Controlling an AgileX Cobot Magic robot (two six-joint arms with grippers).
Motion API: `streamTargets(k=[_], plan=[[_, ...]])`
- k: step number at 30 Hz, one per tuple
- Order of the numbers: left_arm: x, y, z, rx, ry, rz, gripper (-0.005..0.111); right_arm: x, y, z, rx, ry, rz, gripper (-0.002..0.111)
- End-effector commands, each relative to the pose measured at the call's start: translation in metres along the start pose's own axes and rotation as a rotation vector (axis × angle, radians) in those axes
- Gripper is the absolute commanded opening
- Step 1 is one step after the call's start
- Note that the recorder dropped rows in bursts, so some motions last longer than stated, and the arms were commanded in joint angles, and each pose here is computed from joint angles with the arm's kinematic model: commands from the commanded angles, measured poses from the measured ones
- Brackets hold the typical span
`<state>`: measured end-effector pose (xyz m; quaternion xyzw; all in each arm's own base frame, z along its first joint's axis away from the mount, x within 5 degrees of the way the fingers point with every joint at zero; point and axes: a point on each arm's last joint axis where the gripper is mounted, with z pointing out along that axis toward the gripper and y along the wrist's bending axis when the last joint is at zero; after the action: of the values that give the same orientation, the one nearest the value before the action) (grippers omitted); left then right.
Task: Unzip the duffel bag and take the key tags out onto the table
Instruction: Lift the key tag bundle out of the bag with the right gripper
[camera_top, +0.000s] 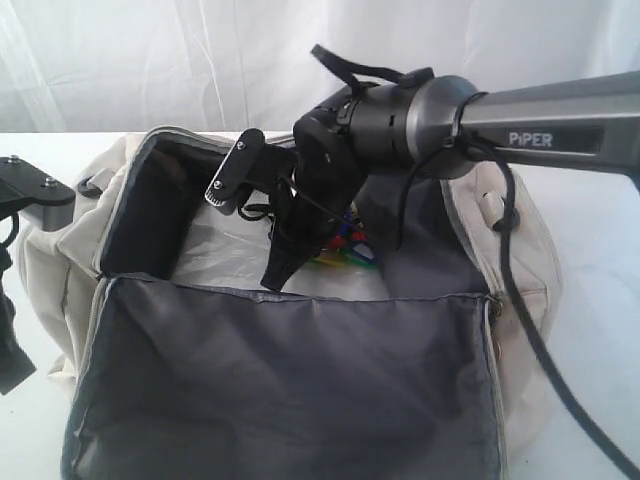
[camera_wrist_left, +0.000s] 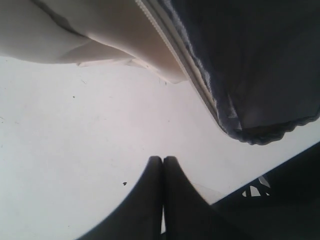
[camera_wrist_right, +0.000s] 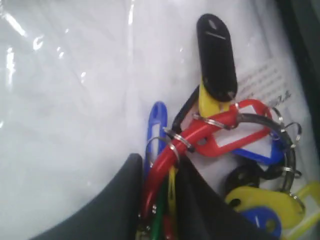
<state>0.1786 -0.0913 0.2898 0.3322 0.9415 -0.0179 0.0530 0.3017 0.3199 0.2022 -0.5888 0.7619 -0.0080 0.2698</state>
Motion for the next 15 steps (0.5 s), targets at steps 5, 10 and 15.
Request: streamTargets(k=[5,10,15], plan=[[0.002,-0.002,-0.001,0.018,0.001,0.0,0.0,-0.013,-0.005,-0.08,-0.084,-0.154,0.113,0.0],[0.003,-0.002,-0.001,0.02,0.008,0.0,0.0,-0.012,-0.005,-0.107,-0.108,-0.174,0.138,0.0],[0.003,-0.002,-0.001,0.02,0.006,0.0,0.0,-0.013,-0.004,-0.123,-0.13,-0.202,0.163,0.0]])
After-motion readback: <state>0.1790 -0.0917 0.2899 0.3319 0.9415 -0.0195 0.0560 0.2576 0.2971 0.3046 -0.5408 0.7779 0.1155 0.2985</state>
